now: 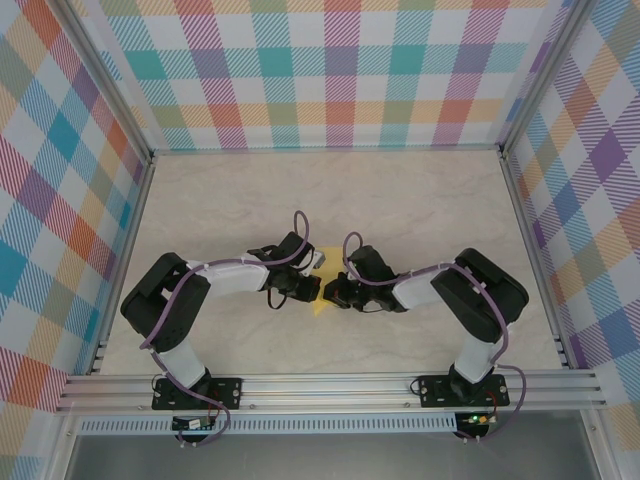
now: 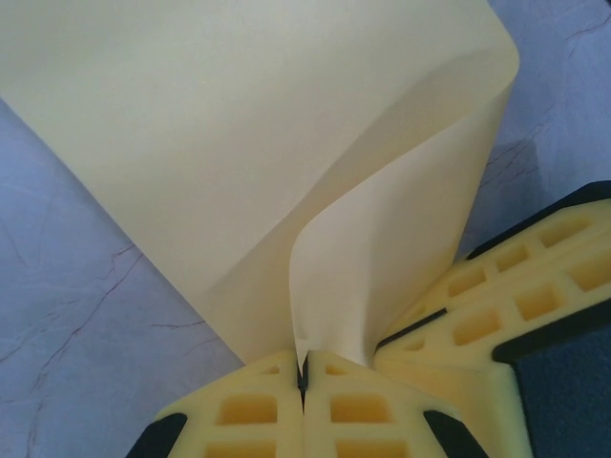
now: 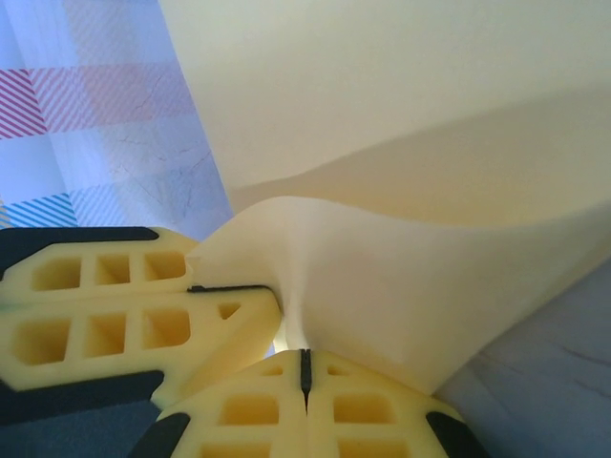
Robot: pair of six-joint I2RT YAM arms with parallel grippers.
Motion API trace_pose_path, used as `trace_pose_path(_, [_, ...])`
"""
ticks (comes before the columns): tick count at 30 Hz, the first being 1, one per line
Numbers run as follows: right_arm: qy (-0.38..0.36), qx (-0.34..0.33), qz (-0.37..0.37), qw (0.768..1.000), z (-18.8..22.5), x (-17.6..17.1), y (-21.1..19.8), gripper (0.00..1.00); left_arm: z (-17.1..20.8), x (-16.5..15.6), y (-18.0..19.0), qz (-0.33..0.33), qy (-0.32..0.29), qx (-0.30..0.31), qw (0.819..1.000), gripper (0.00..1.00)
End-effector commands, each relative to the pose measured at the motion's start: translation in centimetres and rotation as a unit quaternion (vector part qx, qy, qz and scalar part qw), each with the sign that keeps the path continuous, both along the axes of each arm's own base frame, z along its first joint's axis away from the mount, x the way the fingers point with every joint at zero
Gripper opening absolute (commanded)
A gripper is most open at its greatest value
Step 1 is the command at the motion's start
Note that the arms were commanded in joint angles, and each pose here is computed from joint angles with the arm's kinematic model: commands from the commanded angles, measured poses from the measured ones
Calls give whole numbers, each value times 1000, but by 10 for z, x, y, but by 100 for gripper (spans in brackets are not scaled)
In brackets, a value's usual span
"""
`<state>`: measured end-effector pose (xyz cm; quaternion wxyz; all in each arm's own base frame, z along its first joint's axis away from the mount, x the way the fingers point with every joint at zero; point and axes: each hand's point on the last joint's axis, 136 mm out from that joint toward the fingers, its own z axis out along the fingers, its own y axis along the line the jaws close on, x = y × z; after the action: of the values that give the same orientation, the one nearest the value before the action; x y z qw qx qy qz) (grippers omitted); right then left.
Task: Fold a paper plane with a square sheet of paper (pick it up from the middle)
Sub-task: Third fold the triangle at the center of the table.
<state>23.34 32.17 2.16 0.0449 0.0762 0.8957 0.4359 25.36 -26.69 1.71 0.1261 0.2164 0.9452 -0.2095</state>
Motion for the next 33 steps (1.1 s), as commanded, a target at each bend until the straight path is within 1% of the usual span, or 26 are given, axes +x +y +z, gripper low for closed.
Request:
trace_pose_path(1, [-36, 15, 9, 999, 30, 11, -3, 3, -37, -27, 28, 4, 58, 66, 996, 0])
trace_pose_path(3, [-47, 11, 3, 999, 38, 18, -10, 3, -36, -26, 27, 4, 57, 65, 996, 0])
trace_pose_path(7, [-47, -7, -2, 999, 37, 31, -24, 3, -33, -23, 25, 5, 53, 61, 997, 0])
trace_pose_path(12, [-34, 6, 17, 999, 31, 33, -16, 3, -29, -21, 23, 9, 49, 55, 997, 0])
trace_pose_path(15, [-25, 8, 17, 999, 24, 33, -14, 2, -29, -21, 24, 11, 47, 56, 997, 0])
trace_pose_path(20, [-17, -9, 16, 1000, 10, 35, -19, 2, -31, -23, 26, 11, 51, 59, 997, 0])
trace_pose_path(23, [-8, -3, 18, 1000, 2, 35, -19, 2, -33, -25, 27, 12, 55, 58, 997, 0])
trace_pose_path(28, [23, -35, 9, 999, -18, 28, -32, 2, -35, -26, 31, 13, 54, 69, 996, 0])
trace_pose_path(31, [12, -2, 17, 1000, 4, 34, -29, 4, -34, -26, 31, 13, 53, 70, 996, 0])
trace_pose_path(33, [-4, 5, 14, 1000, 21, 41, -32, 4, -34, -25, 33, 15, 51, 73, 996, 0])
